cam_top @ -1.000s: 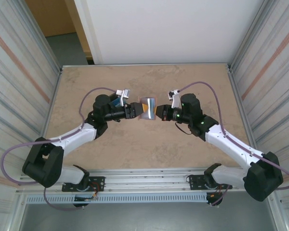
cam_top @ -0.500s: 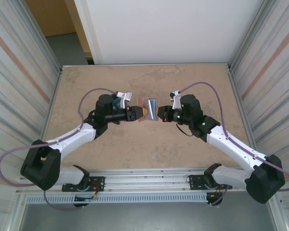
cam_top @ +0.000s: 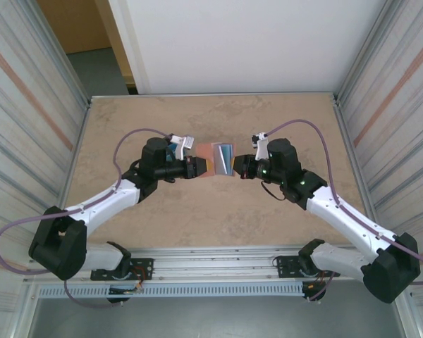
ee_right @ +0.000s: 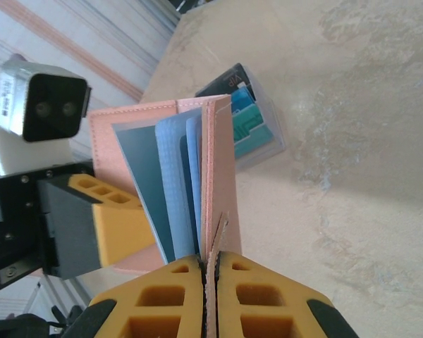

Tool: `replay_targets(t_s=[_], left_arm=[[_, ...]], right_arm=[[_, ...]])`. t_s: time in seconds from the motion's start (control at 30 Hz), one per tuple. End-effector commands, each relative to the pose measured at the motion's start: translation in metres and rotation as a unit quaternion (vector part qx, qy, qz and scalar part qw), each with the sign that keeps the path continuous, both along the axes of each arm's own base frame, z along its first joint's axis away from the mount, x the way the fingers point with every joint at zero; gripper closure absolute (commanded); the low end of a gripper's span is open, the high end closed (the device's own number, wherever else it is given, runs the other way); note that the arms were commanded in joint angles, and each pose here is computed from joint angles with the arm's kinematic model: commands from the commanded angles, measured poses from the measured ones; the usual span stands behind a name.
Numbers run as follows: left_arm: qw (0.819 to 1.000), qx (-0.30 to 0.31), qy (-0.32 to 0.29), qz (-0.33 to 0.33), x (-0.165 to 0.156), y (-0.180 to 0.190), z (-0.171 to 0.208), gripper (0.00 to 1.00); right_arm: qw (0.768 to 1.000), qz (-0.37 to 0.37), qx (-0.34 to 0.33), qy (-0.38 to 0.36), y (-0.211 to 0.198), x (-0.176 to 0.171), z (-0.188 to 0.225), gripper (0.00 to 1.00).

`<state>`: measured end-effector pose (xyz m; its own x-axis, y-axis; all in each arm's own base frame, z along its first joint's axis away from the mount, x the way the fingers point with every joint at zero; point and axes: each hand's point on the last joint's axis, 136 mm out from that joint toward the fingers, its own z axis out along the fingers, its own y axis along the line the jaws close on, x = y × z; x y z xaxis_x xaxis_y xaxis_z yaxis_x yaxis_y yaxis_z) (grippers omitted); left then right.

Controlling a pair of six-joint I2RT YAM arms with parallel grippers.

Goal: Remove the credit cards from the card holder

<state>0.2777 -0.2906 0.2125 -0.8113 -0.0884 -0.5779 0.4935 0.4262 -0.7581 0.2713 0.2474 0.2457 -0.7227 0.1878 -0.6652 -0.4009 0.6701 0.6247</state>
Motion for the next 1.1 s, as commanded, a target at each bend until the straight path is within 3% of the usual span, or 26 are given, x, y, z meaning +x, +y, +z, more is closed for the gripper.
replay_targets(t_s=[0.0, 0.33, 0.6, 0.97, 1.07], left_arm=[[0.999, -0.009, -0.038, -0.007, -0.003, -0.002, 0.025, 0.88], [0.996, -0.048, -0.064, -0.029, -0.008, -0.008, 0.045, 0.95], [0.994, -0.073, -0.080, -0.035, -0.012, -0.008, 0.056, 0.98], [0.994, -0.074, -0.072, -0.036, -0.009, -0.011, 0.052, 0.98], [0.995, -0.070, -0.061, -0.034, -0.006, -0.012, 0.045, 0.98]], right_arm=[[0.998, 0.036, 0.018, -0.044, 0.010, -0.007, 0.032, 1.00], [0.998, 0.033, 0.003, -0.053, 0.007, -0.004, 0.030, 0.89], [0.999, 0.009, -0.019, -0.048, -0.001, 0.001, 0.023, 0.74], [0.998, 0.025, -0.007, -0.056, 0.006, 0.001, 0.031, 0.65], [0.998, 0.039, 0.002, -0.055, 0.013, -0.002, 0.034, 0.67]])
